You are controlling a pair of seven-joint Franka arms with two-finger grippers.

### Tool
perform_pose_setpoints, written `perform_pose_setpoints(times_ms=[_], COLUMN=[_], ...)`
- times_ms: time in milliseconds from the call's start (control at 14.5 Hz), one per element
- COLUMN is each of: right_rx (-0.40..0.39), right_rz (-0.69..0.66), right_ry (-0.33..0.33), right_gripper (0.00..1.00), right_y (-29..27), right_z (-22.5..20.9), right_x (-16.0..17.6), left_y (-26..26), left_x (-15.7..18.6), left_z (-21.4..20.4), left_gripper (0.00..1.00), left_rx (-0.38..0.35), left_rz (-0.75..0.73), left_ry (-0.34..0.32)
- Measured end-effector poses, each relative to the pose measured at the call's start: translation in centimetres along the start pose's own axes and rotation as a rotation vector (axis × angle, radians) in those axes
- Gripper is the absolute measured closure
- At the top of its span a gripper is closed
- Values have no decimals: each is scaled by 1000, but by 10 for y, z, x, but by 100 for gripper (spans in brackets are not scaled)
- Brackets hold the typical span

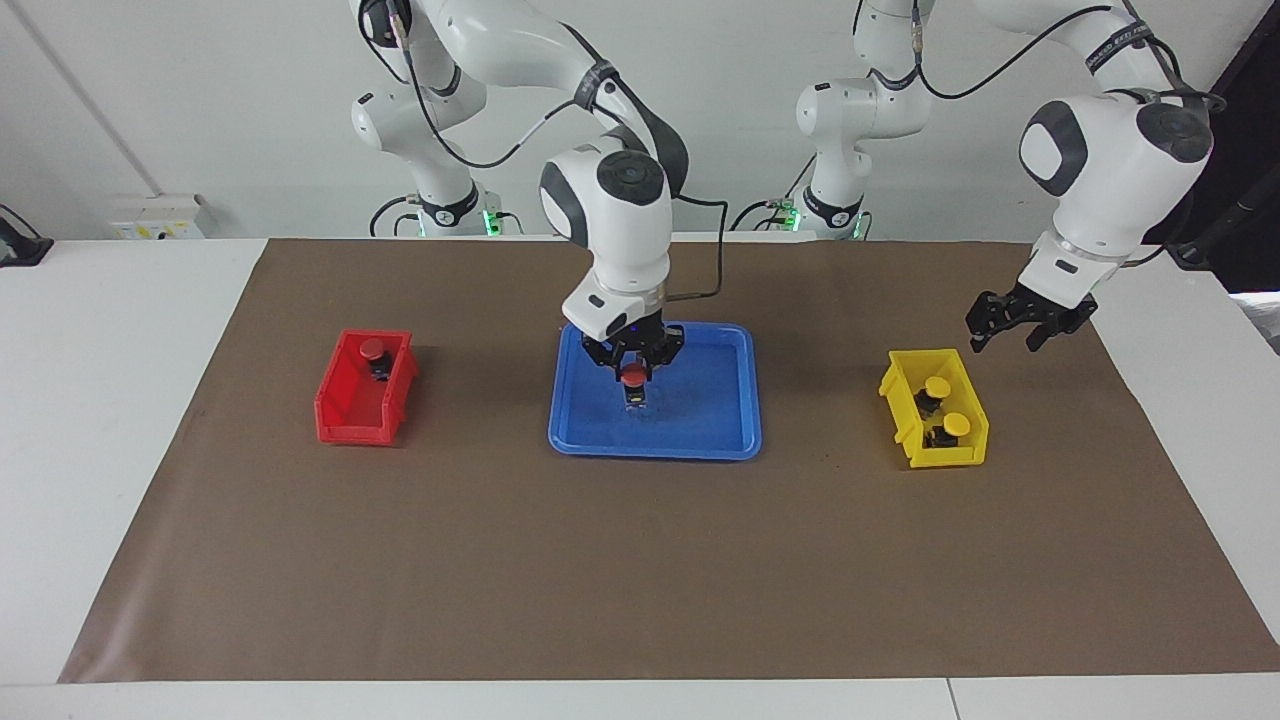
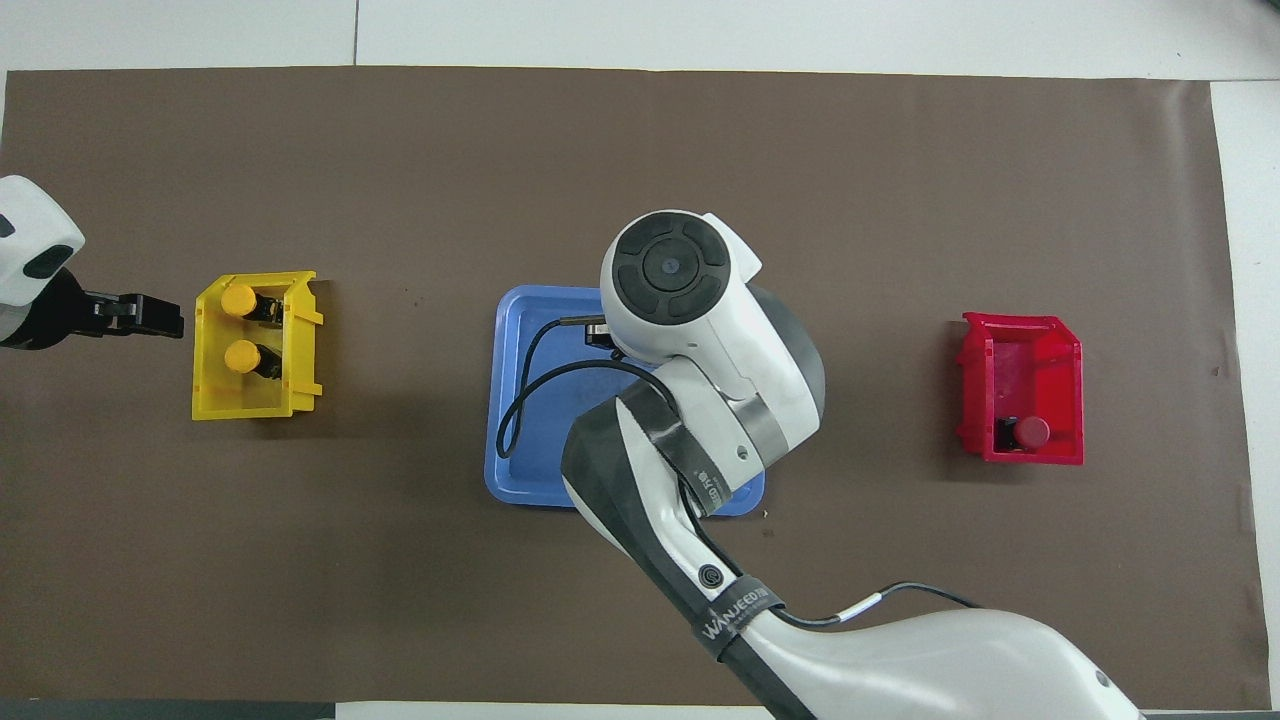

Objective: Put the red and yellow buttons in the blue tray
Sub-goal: 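Place the red button in the tray while the left gripper grasps a yellow button, then lower the yellow button into the tray while the right gripper grasps another red button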

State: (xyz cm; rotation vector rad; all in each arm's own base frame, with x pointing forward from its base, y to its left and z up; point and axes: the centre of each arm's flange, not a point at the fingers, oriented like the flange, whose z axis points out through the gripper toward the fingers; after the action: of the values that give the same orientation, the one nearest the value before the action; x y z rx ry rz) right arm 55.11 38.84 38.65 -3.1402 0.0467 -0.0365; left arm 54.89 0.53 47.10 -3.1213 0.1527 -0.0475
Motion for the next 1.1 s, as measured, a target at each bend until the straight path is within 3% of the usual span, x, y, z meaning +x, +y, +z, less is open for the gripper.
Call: perform_pose_setpoints(times_ms=[483,690,897,1103], right_rx=[-14,-4,13,-2], right_rz=[22,24,41,-18], right_ry=[-11,3,37,22], right_gripper=[56,30,29,29], right_y=[3,3,13,96], right_z=[31,28,4,-55], right_x=[0,2,16,48], left_y=[22,28,28,29], left_x=[2,-1,-4,-8], left_z=[49,70,82,95], left_gripper=[22,22,23,24], left_rx=[-18,-20,-19,-19], left_rz=[14,19,17,17], left_ry=[-12,-12,0,3])
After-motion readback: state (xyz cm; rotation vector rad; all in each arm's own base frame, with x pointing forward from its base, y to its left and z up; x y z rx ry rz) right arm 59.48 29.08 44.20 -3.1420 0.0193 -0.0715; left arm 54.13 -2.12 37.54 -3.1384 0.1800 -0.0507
